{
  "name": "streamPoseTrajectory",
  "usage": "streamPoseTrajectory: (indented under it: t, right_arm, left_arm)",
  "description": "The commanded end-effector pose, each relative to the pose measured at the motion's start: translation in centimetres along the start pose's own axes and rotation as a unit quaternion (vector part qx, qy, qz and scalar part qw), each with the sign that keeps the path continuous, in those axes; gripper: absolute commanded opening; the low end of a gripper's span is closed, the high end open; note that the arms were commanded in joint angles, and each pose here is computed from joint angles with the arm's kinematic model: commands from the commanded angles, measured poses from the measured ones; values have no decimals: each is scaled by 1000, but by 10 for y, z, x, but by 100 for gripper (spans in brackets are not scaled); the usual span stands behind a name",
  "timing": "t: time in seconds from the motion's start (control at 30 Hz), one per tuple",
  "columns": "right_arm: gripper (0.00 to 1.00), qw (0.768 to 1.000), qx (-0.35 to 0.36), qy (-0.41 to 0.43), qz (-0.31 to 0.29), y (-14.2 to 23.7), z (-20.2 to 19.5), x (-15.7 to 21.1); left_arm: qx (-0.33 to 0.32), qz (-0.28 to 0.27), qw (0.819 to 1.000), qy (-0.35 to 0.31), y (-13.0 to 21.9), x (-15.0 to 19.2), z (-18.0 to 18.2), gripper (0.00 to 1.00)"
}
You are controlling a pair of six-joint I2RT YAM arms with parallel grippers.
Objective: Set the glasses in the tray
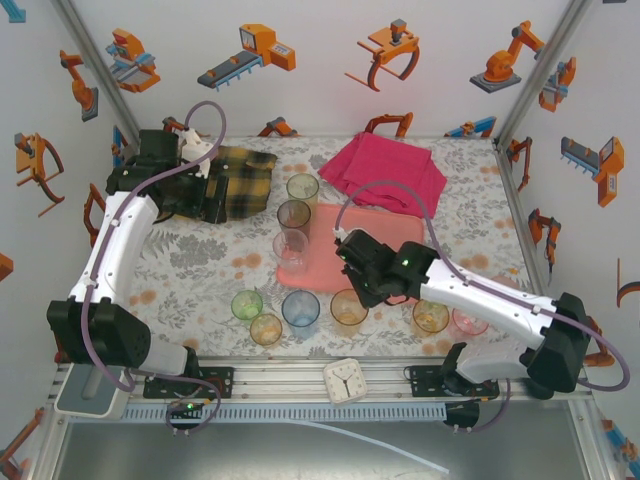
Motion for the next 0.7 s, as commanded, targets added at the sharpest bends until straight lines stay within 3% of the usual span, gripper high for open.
streamPoseTrajectory:
  t: [0.0,0.43,0.67]
  right_arm:
    - [10,1000,11,18,-10,12,-2,-6]
    - [7,1000,-4,19,-20,40,2,-29]
    - [7,999,-3,-12,-34,64,-21,-57]
  left_arm:
    - [-6,-17,1000,-10,12,-1,-1,82]
    - [-1,-33,999,-8,26,-3,-6,83]
    - [-11,-47,999,-11,37,-6,-5,84]
Point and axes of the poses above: each hand's point on the last joint's axis, 136 mm out from that joint toward the fingers, its own y axis back along the fingers, its own z axis along the line the jaws close on, x = y × z, the point moved 4 cm from there along y, back along the fingers, and after that the axes turned 2 degrees about y, right-handed, at the moved point
